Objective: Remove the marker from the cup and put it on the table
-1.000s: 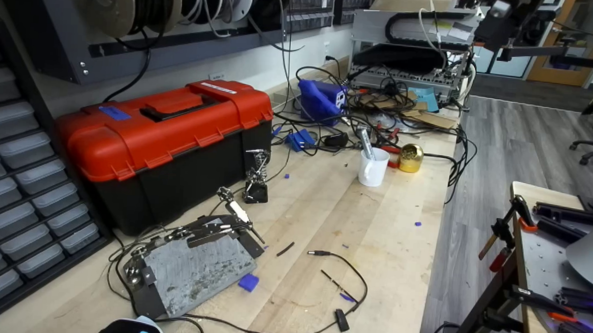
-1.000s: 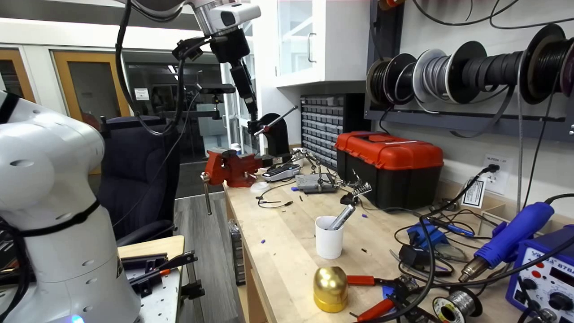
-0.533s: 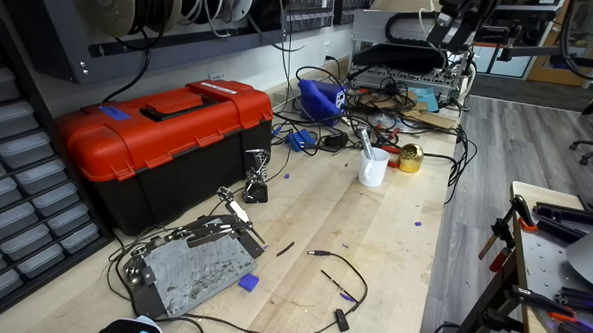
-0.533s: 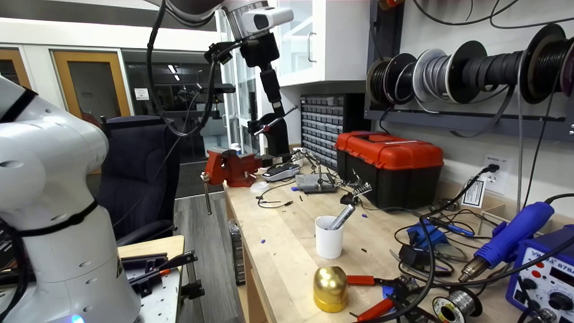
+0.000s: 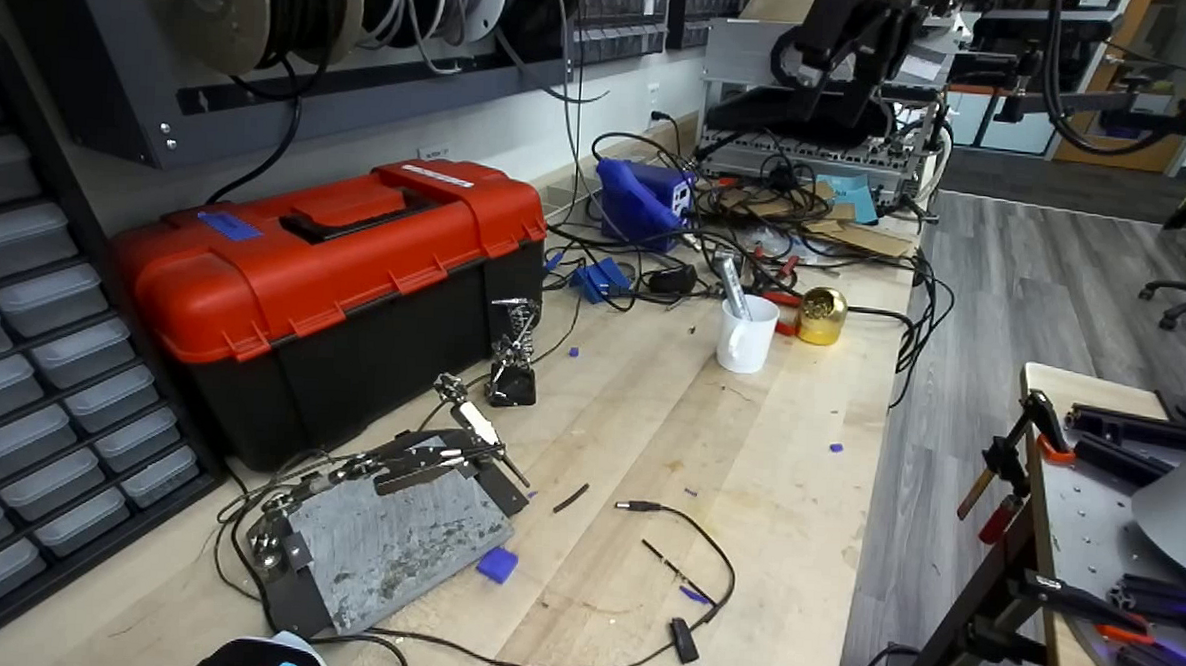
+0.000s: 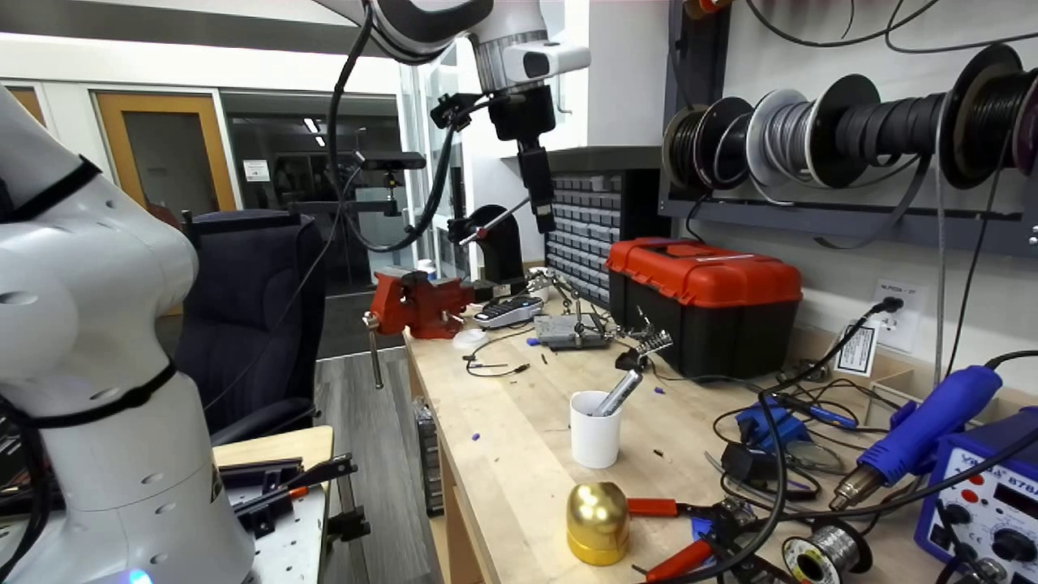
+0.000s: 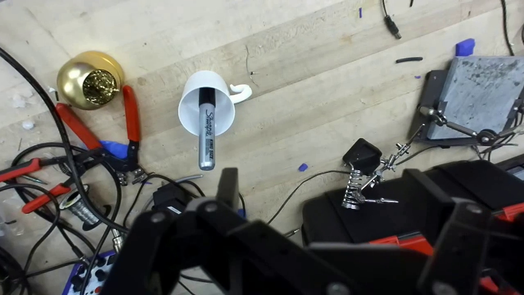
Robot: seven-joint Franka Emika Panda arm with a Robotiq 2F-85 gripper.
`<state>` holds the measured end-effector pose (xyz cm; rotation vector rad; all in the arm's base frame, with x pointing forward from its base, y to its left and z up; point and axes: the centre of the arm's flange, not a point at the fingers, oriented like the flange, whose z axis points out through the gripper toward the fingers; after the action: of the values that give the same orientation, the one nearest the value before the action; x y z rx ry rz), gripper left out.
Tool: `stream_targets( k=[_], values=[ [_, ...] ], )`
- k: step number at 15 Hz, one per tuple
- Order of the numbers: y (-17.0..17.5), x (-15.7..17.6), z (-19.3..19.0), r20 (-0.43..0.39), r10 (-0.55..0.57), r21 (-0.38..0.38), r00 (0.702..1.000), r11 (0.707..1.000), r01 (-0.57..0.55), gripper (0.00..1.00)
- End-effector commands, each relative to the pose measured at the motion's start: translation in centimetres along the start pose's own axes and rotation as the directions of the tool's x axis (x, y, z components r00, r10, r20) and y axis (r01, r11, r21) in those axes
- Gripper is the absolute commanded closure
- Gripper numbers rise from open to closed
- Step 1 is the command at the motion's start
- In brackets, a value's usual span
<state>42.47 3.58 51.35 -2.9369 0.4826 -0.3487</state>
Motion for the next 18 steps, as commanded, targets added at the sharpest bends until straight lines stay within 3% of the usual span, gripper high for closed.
stream_targets(
  k=[1, 10, 18],
  values=[
    [-0.1, 2.4, 1.5, 0.033, 0.030, -0.031, 0.999, 0.999, -0.029, 0.00],
    [0.1, 2.0, 3.1, 0.063, 0.015, -0.019, 0.998, 1.000, -0.014, 0.00],
    [2.0, 3.7, 5.6, 0.056, 0.044, -0.060, 0.997, 0.997, -0.041, 0.00]
  ],
)
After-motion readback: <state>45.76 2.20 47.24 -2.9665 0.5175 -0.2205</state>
